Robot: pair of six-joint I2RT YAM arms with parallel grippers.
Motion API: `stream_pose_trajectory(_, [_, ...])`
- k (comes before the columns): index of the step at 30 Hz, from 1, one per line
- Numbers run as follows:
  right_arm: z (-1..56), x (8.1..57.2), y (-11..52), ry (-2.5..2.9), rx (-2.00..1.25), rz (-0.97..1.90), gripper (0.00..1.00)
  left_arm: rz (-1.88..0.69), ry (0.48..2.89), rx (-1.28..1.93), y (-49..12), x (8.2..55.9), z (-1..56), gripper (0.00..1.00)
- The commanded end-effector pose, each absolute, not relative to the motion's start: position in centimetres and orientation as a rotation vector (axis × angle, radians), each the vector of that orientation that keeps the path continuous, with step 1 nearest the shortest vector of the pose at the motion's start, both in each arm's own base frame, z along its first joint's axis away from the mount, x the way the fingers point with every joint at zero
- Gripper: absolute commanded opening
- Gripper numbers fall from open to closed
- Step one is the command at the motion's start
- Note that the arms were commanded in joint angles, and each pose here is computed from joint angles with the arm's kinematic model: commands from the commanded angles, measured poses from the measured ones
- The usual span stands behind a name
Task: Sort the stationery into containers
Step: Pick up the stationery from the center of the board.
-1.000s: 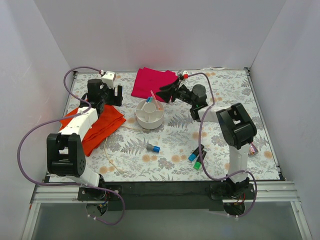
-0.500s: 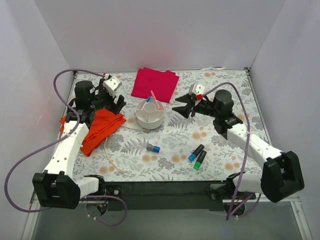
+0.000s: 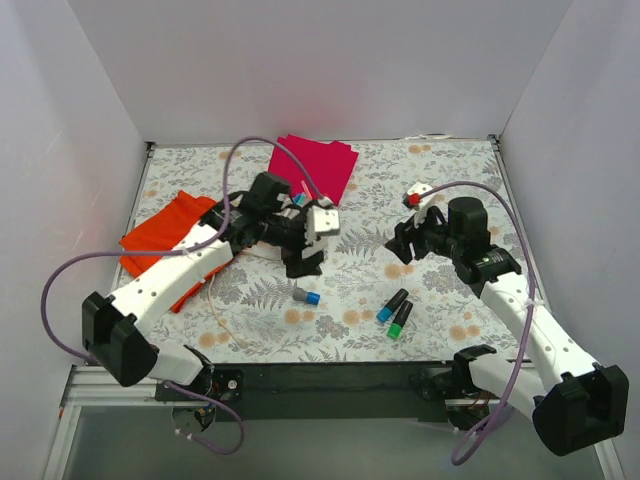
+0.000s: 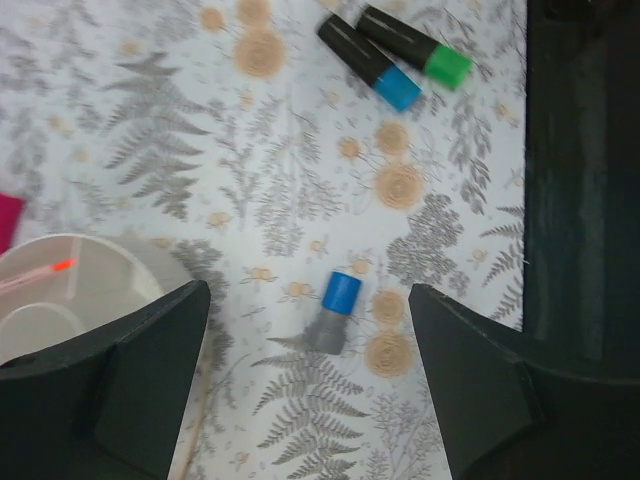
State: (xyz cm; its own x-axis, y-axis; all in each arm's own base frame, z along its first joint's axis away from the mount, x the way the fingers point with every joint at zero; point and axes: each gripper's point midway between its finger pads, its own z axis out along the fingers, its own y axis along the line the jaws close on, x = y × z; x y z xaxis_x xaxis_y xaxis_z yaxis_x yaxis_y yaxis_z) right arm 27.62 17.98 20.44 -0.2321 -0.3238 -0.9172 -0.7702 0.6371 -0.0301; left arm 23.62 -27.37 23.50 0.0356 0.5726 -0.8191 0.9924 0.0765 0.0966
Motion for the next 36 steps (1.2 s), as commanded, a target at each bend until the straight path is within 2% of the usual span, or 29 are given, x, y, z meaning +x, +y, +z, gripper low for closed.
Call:
stream_pose_trajectory(1, [17.3, 25.4, 14.1, 2.071, -0.582, 0.602, 0.65, -0.679, 1.721, 1.794, -27.7, 19.9, 18.5, 0.81])
stream_pose_trajectory(4, [17.0, 25.2, 13.0, 2.077, -0.552, 0.573, 0.66, -0.591, 1.727, 1.941, -27.9, 18.7, 15.2, 0.81])
stream_pose_trajectory(10, [18.6, 25.0, 13.1, 1.999, -0.553, 0.58, 0.65, -0.452, 1.743, 2.021, -27.8, 20.1, 12.2, 0.8])
stream_pose_trajectory(15, [17.5, 24.3, 13.1, 2.008, -0.555, 0.591, 0.65, -0.35, 1.761, 2.06, -27.5, 21.3, 10.4, 0.77])
stream_pose_trajectory(20, [17.0, 24.0, 13.5, 2.002, -0.563, 0.622, 0.65, -0.341, 1.774, 2.093, -27.8, 21.4, 9.2, 0.72])
stream_pose_trajectory(36, [17.8, 24.9, 13.5, 1.978, -0.517, 0.642, 0.66, -0.442, 1.848, 2.14, -28.5, 20.3, 5.7, 0.65])
